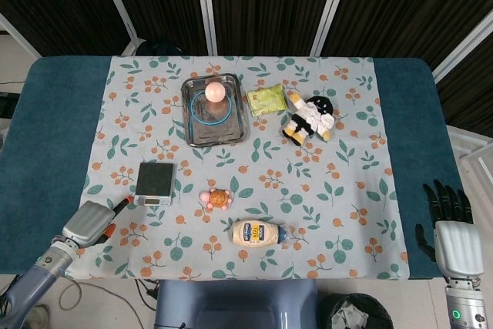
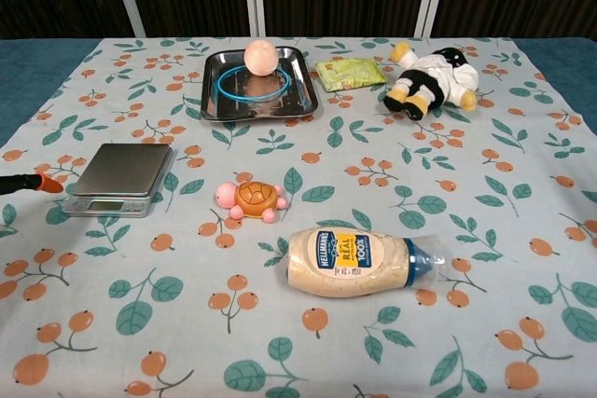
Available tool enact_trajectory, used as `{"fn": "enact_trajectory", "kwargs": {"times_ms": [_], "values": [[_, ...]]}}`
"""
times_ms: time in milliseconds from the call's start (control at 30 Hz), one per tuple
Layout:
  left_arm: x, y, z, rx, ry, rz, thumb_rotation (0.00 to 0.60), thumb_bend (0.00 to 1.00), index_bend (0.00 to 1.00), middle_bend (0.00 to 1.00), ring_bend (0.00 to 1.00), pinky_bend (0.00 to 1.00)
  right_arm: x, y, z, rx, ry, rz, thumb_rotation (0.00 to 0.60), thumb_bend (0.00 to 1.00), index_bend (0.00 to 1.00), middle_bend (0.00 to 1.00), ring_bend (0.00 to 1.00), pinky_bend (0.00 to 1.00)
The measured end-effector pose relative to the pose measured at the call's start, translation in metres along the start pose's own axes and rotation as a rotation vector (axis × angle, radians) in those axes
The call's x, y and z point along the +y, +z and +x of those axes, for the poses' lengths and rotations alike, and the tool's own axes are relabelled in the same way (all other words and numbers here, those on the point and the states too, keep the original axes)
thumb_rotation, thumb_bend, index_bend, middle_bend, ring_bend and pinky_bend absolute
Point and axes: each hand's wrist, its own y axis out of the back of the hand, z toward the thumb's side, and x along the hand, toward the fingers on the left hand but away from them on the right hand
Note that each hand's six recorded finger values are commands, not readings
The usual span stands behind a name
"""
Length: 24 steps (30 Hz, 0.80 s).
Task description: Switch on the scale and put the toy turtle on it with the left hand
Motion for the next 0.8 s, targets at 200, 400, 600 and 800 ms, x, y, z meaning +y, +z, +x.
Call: {"fn": "enact_trajectory", "kwargs": {"times_ms": [200,400,600,800], "values": [[-0.0039,0.0007,0.0022,0.001,-0.012,0.003,0.600,0.54,0.10,0.69,0.71,0.71,-0.0007,0.0000,-0.0002,0.000,0.003,0.001,0.600,0.53,0.00,0.00,0.01,0.00],[-0.0046,0.0013,0.0041,0.000,-0.014,0.005,0.600,0.54,0.10,0.69,0.71,0.71,-0.0005,-0.0002,-0.0005,-0.002,0.002,0.001,0.600,0.53,0.00,0.00,0.01,0.00],[-0.0060,0.0010,0.0057,0.004,-0.019,0.006,0.600,0.54,0.10,0.68,0.71,0.71,-0.0006,-0.0002,-0.0006,-0.002,0.003,0.002,0.600,0.53,0.00,0.00,0.01,0.00],[-0.0085,0.0006,0.0069,0.009,-0.029,0.009,0.600,0.54,0.10,0.68,0.71,0.71,-0.0011,-0.0003,-0.0007,-0.003,0.004,0.004,0.600,0.53,0.00,0.00,0.01,0.00]]}}
